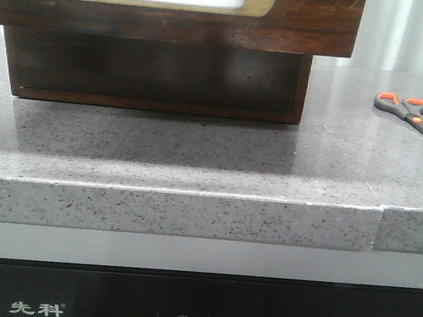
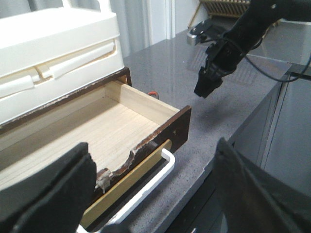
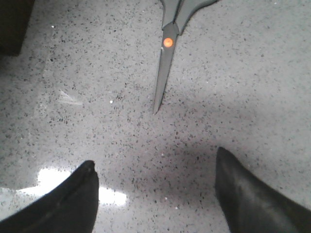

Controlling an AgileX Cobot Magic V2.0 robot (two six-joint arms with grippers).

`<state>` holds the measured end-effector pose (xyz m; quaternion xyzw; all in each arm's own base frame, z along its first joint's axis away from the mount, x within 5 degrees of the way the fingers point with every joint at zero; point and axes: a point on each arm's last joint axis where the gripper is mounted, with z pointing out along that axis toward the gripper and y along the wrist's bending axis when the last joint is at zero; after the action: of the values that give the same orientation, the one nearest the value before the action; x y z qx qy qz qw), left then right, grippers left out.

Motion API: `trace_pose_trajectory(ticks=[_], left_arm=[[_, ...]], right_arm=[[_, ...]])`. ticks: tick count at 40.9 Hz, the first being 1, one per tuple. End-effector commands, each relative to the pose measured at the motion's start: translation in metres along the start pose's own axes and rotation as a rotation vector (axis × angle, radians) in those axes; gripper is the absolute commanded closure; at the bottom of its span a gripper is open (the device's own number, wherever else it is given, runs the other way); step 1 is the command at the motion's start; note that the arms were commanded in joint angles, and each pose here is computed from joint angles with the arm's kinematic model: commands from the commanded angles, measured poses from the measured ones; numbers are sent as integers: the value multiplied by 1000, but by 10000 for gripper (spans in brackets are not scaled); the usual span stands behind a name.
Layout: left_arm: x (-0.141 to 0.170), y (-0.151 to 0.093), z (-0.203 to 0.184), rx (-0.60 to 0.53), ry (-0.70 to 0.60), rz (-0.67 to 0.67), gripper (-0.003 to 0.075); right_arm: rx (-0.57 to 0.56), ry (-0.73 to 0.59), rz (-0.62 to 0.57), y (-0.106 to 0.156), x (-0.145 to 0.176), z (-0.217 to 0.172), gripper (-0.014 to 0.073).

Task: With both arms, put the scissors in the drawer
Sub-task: 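Lower the right gripper onto the orange-handled scissors and close on them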

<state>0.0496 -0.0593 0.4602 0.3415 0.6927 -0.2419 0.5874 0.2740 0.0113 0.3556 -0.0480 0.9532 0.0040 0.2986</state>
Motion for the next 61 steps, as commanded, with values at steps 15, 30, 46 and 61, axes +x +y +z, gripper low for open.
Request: trace_pose_trajectory(ticks=[15, 30, 46, 61], left_arm=[[-14, 1, -1, -9, -106, -5, 228], [-14, 1, -1, -9, -106, -5, 228], [-14, 1, -1, -9, -106, -5, 228], [-14, 1, -1, -9, -104, -5, 228]], right_arm=[[6, 110, 73, -18, -56, 56, 132], [-42, 142, 108, -20, -86, 105, 171], [-48, 200, 109, -23, -97, 147, 237], [-53, 259, 109, -23, -92, 155, 305]])
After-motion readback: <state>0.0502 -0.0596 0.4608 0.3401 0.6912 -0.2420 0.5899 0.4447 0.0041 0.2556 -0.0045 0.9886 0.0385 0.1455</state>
